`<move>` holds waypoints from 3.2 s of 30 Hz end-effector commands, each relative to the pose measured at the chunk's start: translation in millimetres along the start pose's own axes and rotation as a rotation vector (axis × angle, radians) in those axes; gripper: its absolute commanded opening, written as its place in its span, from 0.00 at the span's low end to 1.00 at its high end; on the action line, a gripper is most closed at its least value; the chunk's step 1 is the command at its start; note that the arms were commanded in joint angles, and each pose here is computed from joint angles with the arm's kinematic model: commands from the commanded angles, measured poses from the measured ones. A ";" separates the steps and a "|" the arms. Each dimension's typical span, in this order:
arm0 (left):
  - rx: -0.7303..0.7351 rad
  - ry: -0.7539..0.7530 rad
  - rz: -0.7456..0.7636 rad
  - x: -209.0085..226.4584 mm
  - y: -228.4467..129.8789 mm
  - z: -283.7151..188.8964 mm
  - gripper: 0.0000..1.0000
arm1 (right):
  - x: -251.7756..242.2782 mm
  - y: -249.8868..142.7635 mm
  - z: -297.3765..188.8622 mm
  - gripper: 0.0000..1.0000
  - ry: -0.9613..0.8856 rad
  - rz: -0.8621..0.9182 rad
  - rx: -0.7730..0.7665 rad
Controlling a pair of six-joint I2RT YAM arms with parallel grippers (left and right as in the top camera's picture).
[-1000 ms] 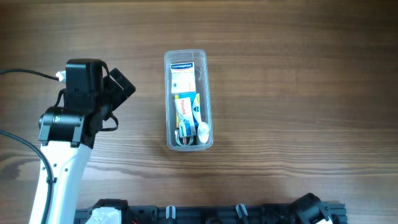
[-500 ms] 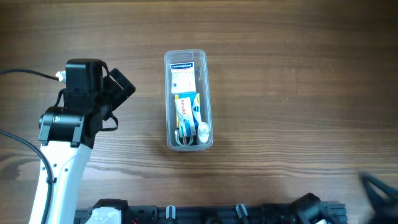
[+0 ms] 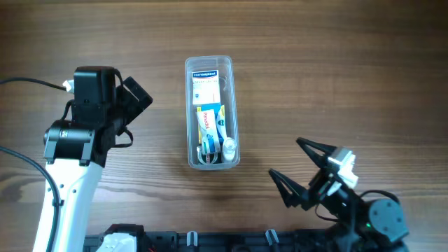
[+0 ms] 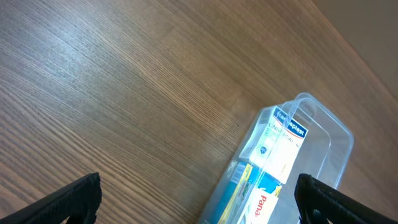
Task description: Pack container
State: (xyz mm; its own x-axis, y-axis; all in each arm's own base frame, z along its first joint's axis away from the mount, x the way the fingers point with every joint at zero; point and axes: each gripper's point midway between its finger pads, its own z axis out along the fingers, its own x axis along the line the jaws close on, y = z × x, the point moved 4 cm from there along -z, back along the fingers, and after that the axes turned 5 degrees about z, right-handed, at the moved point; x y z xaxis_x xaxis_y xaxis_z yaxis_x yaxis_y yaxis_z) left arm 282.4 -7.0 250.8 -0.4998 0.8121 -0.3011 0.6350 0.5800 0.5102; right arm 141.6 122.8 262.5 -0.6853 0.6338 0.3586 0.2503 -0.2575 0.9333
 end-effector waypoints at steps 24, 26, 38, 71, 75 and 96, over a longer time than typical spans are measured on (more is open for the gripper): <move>-0.036 0.002 0.005 0.5 7.5 -6.6 1.00 | -67.7 -75.1 14.2 1.00 -0.257 0.031 0.036; -0.036 0.002 0.005 0.5 7.5 -6.6 1.00 | -73.3 -87.5 14.4 1.00 -0.271 0.037 0.060; -0.036 0.002 0.005 0.5 7.5 -6.6 1.00 | -79.8 -94.0 16.4 1.00 -0.301 0.070 0.071; -0.035 0.002 0.005 0.6 7.4 -6.6 1.00 | -117.1 -48.8 -13.9 1.00 -0.510 0.037 -0.173; -0.036 0.002 0.005 0.5 7.5 -6.6 1.00 | -117.5 -49.4 -13.7 1.00 -0.511 0.039 -0.170; -0.122 -0.064 -0.011 27.7 -19.4 -40.2 1.00 | -117.4 -49.4 -13.7 1.00 -0.510 0.039 -0.170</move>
State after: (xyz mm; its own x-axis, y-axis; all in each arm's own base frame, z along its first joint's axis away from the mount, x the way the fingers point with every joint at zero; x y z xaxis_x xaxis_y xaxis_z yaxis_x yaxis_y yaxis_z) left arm 256.9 -5.1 264.2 -0.4722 0.8103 -0.3471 0.5897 0.5831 0.5588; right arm 199.6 53.2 175.3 -0.2606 0.8828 0.3909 0.1298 -0.3691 0.9203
